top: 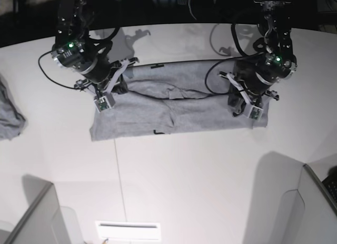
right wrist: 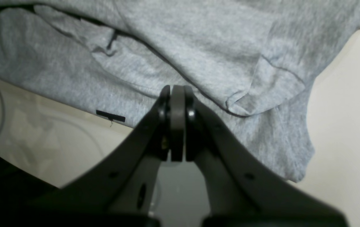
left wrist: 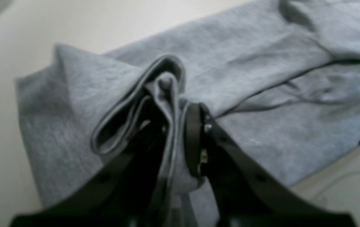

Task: Fold the T-shirt properly
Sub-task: 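Fold the grasped end inward toward the right gripper with the left gripper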

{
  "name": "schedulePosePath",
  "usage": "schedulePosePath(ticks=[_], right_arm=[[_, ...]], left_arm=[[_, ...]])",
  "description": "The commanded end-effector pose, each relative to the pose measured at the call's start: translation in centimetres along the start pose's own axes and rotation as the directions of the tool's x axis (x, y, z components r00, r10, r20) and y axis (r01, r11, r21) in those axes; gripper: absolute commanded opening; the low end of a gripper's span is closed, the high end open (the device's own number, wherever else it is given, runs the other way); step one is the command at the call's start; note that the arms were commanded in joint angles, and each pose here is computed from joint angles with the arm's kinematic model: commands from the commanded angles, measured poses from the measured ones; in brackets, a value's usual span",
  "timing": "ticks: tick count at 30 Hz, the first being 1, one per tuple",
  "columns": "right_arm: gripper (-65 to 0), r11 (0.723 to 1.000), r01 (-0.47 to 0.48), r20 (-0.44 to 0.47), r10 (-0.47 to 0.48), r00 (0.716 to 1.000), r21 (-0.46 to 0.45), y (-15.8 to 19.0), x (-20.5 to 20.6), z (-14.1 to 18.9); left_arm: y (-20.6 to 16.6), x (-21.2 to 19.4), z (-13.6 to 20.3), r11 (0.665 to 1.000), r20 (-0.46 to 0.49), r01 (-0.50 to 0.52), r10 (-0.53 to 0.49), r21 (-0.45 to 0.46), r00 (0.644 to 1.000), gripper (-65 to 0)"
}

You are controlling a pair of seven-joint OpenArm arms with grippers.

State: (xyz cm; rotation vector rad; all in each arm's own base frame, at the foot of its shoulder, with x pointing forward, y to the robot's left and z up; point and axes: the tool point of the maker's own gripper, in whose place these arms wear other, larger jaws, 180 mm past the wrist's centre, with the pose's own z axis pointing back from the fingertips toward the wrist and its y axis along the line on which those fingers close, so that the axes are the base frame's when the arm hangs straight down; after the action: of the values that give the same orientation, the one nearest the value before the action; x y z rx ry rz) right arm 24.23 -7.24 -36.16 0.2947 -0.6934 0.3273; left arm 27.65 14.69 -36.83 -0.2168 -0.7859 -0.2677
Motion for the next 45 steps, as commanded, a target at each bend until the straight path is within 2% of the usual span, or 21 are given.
schedulePosePath(ticks=[1, 8, 19, 24, 30, 45], right_arm=[[-65.0, 1.000, -0.010, 0.046, 0.010, 0.999, 0.002, 0.0, 1.3, 0.4], [-65.0, 1.000, -0.010, 0.046, 0.010, 0.999, 0.002, 0.0, 1.3, 0.4], [-65.0, 1.000, -0.009, 0.045, 0.009, 0.999, 0.002, 0.0, 1.2, 0.3], [-65.0, 1.000, -0.009, 0.045, 0.009, 0.999, 0.002, 0.0, 1.2, 0.3], [-65.0, 1.000, 0.027, 0.051, -0.027, 0.998, -0.007, -0.2, 1.3, 0.4], [-65.0, 0.999, 0.037, 0.056, -0.036, 0.998, -0.011, -0.3, 1.3, 0.4]], left_arm=[[-0.7, 1.7, 0.0, 1.000, 0.057, 0.008, -0.007, -0.020, 0.998, -65.0], [-2.9, 2.1, -0.7, 0.998, 0.070, -0.007, 0.012, -0.068, 0.997, -65.0], [-3.5, 3.9, -1.1, 0.997, 0.111, -0.018, 0.027, -0.080, 0.993, -65.0], [-3.6, 3.8, -1.5, 0.996, 0.044, -0.024, 0.027, -0.082, 0.999, -65.0], [-3.8, 4.1, -1.7, 0.996, 0.047, -0.020, 0.024, -0.088, 0.999, -65.0], [-4.2, 2.4, -2.4, 0.993, 0.000, -0.056, 0.056, -0.106, 0.998, -65.0]])
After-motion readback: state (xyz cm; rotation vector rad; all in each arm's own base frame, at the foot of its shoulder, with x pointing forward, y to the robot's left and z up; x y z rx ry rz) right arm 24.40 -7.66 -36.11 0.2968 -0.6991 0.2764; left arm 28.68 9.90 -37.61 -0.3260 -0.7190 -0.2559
